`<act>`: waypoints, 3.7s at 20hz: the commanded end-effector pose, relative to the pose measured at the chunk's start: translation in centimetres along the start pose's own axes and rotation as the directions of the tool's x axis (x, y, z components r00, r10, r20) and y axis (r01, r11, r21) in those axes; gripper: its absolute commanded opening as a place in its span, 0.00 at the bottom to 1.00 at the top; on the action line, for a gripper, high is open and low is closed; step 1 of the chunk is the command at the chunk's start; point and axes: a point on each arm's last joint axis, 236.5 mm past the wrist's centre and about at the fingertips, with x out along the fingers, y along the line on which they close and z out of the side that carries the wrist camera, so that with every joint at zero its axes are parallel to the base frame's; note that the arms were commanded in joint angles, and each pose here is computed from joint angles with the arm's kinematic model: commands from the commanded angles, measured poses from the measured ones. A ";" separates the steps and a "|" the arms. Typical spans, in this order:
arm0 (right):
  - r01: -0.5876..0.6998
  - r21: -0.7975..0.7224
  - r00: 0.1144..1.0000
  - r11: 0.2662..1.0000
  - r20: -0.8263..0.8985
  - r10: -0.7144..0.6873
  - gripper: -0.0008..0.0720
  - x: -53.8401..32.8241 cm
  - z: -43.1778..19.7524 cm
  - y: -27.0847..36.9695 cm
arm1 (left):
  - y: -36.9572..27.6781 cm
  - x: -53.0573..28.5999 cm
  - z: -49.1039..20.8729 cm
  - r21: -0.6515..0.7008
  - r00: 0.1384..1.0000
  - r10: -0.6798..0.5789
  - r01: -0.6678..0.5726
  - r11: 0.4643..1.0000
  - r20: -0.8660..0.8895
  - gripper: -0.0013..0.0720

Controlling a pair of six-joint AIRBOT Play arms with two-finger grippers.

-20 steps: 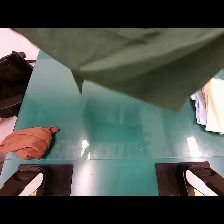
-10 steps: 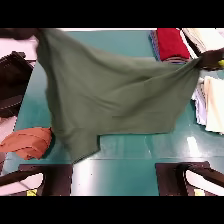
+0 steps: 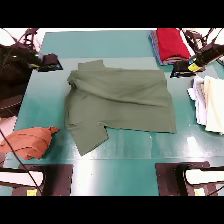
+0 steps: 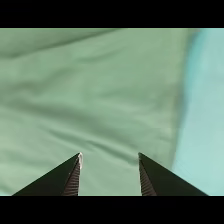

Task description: Fold the shirts.

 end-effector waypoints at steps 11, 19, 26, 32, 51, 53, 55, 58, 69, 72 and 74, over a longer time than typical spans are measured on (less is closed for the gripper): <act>-0.143 0.013 0.980 0.990 0.141 0.140 0.57 -2.0 -5.9 2.8 | 1.8 6.4 -27.9 -0.348 0.935 -0.111 -0.013 0.937 -0.336 0.68; -0.134 0.018 0.985 0.991 0.113 0.131 0.57 -1.9 -6.8 2.2 | -1.2 8.7 -26.6 -0.290 0.962 -0.113 0.037 0.956 -0.249 0.32; -0.104 0.388 0.979 0.916 -0.121 0.162 0.58 3.2 -18.0 -6.7 | -2.8 6.3 -21.6 -0.197 0.974 -0.129 0.093 0.976 -0.184 0.05; -0.148 0.655 0.923 0.741 -0.177 0.341 0.71 9.8 -26.6 -7.6 | -2.9 6.0 -20.5 -0.189 0.980 -0.127 0.097 0.977 -0.156 0.05; -0.039 -0.138 0.697 0.990 0.705 0.126 0.04 -22.4 -3.7 4.2 | -16.5 -29.6 -4.4 0.288 0.726 -0.298 0.143 0.947 0.620 0.05; 0.075 -0.164 0.559 0.984 0.824 0.094 0.04 -30.7 -3.9 6.0 | -19.4 -39.0 -4.6 0.376 0.575 -0.352 0.082 0.923 0.739 0.05; 0.167 -0.150 0.453 0.975 0.890 0.059 0.04 -36.4 -4.8 7.2 | -21.3 -45.9 -5.8 0.419 0.445 -0.394 0.045 0.907 0.805 0.05; 0.242 -0.091 0.357 0.966 0.934 -0.001 0.04 -41.7 -6.1 7.8 | -21.8 -52.0 -7.0 0.410 0.302 -0.386 -0.020 0.912 0.872 0.05; -0.007 -0.113 0.787 0.994 0.612 0.075 0.04 -24.1 1.8 1.7 | -11.6 -22.0 2.8 0.183 0.871 -0.111 0.025 0.983 0.479 0.05; -0.032 -0.047 0.953 0.998 0.299 0.044 0.04 -9.7 1.6 -1.3 | -7.6 -8.1 1.2 0.075 0.979 -0.080 0.067 0.995 0.190 0.05; -0.080 0.000 0.985 0.997 0.151 0.079 0.04 -2.1 1.0 -2.5 | -5.0 -0.9 -0.1 0.016 0.996 -0.058 0.057 0.998 0.064 0.05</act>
